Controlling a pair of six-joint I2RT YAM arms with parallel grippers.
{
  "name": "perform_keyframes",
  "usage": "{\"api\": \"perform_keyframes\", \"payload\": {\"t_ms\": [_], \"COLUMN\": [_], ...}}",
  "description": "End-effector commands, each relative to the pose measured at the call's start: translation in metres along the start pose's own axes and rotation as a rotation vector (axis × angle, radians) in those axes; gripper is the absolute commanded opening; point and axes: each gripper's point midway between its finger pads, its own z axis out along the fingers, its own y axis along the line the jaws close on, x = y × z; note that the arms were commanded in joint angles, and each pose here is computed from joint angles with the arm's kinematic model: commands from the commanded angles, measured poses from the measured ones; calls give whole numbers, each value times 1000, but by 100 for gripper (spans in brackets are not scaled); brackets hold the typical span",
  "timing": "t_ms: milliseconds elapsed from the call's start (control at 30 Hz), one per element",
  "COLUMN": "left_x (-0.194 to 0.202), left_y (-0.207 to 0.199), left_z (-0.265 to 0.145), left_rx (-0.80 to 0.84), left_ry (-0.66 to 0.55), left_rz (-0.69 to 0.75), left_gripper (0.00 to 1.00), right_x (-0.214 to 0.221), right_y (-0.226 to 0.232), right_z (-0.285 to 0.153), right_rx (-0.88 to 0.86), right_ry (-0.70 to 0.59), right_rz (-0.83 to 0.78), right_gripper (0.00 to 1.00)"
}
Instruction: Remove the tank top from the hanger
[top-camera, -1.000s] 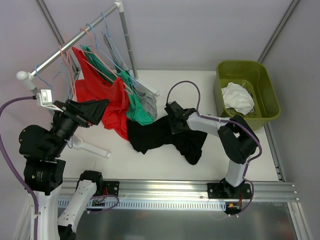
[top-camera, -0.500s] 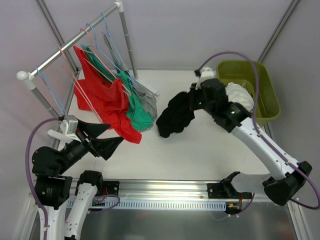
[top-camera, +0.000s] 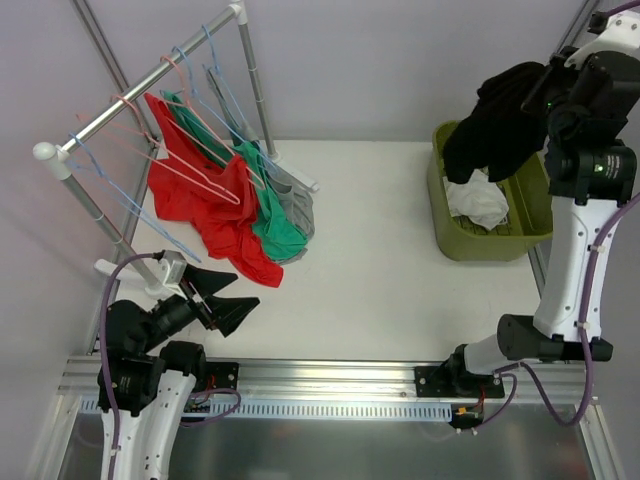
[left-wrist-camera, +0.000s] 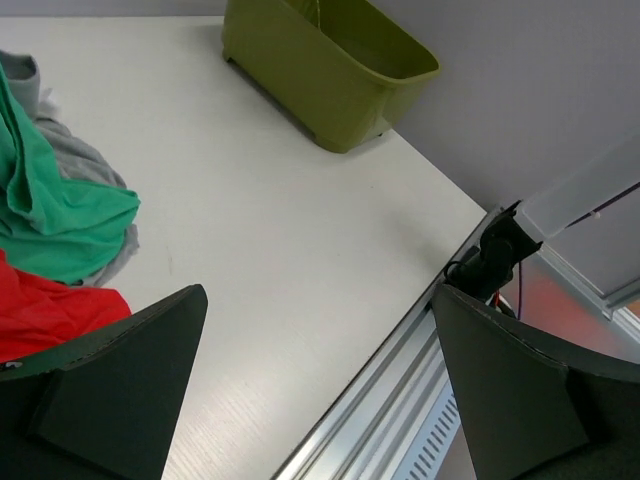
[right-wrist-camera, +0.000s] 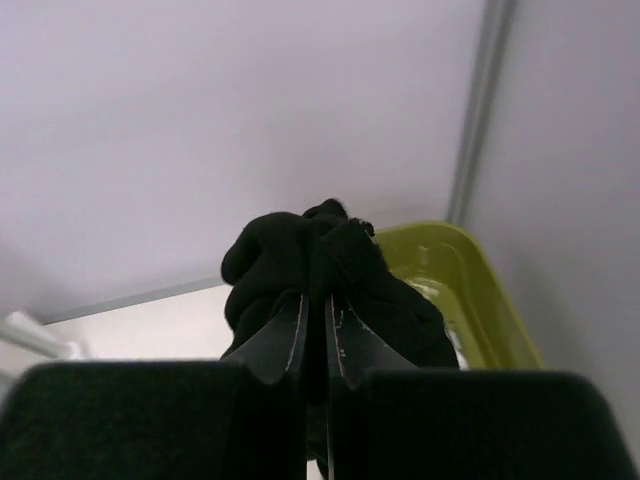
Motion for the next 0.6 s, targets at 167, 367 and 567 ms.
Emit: {"api": "perform_keyframes", "payload": {"t_ms": [167, 367, 567], "left_x": [-7, -59, -141], "left_y": [4, -46, -71], "left_z": [1, -6, -9], "left_rx": [-47, 51, 2], "left_ry": [-40, -48, -192], "left_rz": [-120, -142, -162], "left_gripper": [99, 99, 99], "right_x": [133, 163, 169], "right_y": [-69, -41, 23], "right_z": [65, 43, 7], "right_rx": [121, -17, -339], "right_ry": [366, 332, 361], "right_rz": [41, 168, 383], "right_gripper": [99, 100, 100]}}
